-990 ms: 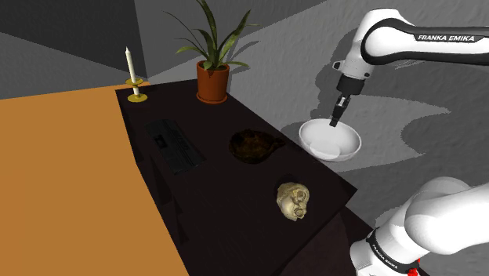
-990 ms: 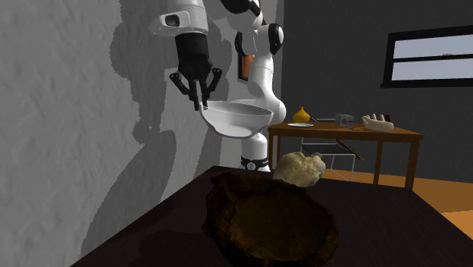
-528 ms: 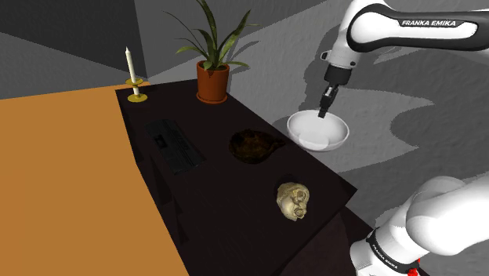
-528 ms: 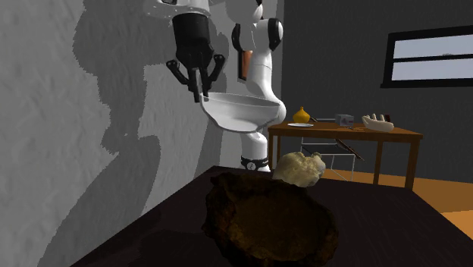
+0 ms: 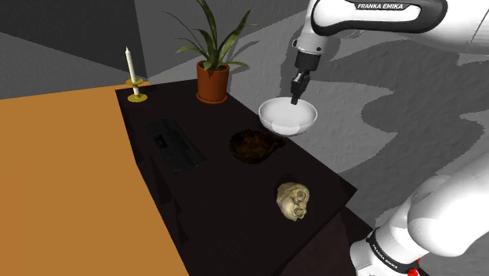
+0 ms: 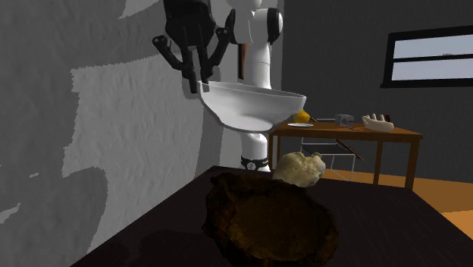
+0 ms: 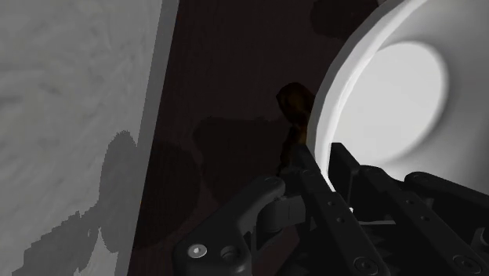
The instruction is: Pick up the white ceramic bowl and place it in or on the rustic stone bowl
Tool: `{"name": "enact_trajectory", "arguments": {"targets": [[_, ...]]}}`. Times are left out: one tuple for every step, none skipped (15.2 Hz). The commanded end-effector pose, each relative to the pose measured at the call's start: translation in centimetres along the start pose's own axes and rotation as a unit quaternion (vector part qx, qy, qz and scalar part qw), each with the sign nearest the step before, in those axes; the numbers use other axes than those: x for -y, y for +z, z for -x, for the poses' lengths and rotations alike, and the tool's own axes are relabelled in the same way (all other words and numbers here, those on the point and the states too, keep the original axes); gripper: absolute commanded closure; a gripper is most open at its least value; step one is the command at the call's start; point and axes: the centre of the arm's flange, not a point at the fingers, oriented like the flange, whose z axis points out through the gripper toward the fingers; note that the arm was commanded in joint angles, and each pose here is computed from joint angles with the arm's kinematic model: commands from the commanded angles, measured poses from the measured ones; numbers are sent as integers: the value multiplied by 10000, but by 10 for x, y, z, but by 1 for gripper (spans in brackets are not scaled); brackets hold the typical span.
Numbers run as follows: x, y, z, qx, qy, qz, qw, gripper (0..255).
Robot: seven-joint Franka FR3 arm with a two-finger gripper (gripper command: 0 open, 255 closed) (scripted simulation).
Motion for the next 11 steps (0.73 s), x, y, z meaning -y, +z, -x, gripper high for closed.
{"name": "enact_trajectory", "arguments": {"targets": [[8, -6, -25, -2, 2, -3, 10000, 255], [11, -8, -37, -2, 2, -3, 10000, 255], [14, -11, -50, -2, 2, -3, 10000, 255], [18, -14, -66, -2, 2, -3, 10000, 255], [18, -9, -66, -2, 2, -3, 10000, 255], [17, -4, -67, -2, 2, -3, 10000, 255], [16, 2, -67, -2, 2, -3, 10000, 255], [16, 7, -67, -2, 2, -3, 10000, 255], [15, 12, -67, -2, 2, -3, 10000, 255], [15, 17, -68, -2, 2, -3, 10000, 255], [14, 22, -68, -2, 2, -3, 10000, 255]]}}
